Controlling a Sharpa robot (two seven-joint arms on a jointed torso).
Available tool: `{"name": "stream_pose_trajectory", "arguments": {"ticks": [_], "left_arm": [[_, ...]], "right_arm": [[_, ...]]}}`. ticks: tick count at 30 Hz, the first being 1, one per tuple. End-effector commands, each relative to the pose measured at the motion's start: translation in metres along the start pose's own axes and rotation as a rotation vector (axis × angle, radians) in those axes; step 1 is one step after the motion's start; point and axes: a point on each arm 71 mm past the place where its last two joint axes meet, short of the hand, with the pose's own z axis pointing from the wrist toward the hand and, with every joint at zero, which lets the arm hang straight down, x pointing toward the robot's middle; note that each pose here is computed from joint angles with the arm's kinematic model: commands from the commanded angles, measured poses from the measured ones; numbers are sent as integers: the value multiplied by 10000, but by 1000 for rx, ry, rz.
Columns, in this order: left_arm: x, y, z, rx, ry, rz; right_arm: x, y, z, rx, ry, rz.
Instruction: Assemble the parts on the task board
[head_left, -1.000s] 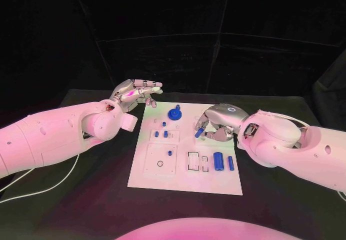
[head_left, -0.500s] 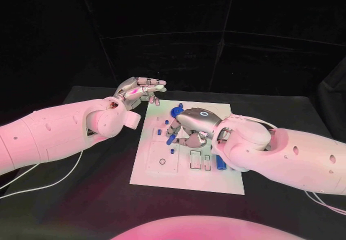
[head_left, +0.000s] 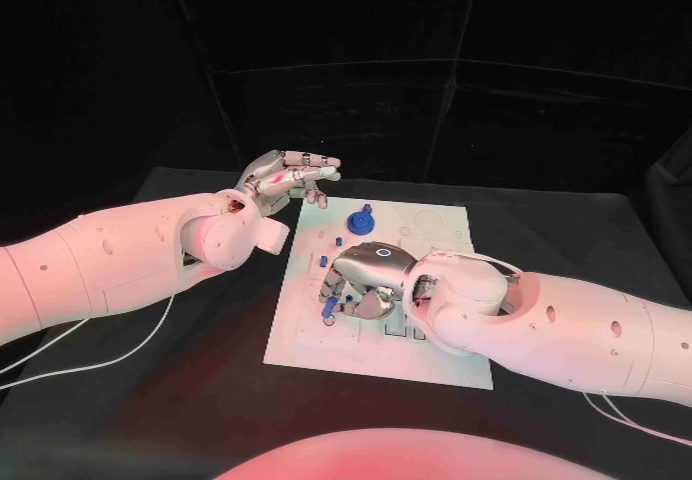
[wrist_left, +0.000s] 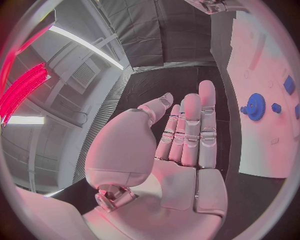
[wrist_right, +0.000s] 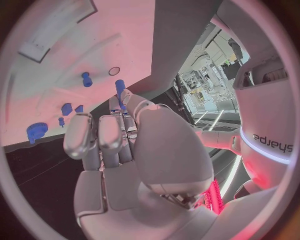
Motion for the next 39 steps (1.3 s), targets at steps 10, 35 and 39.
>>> {"name": "stream_pose_trajectory", "arguments": {"ticks": [10,35,39], "left_arm": [[16,-16,11,9,10,-7],[22,-13,14,6,14,-8],[23,-13,14,5,15,-9]], "right_arm": [[70,0,23,6,65,-74],[150,56,130,31,97,-165],[176,85,139,26,110,-179]]}}
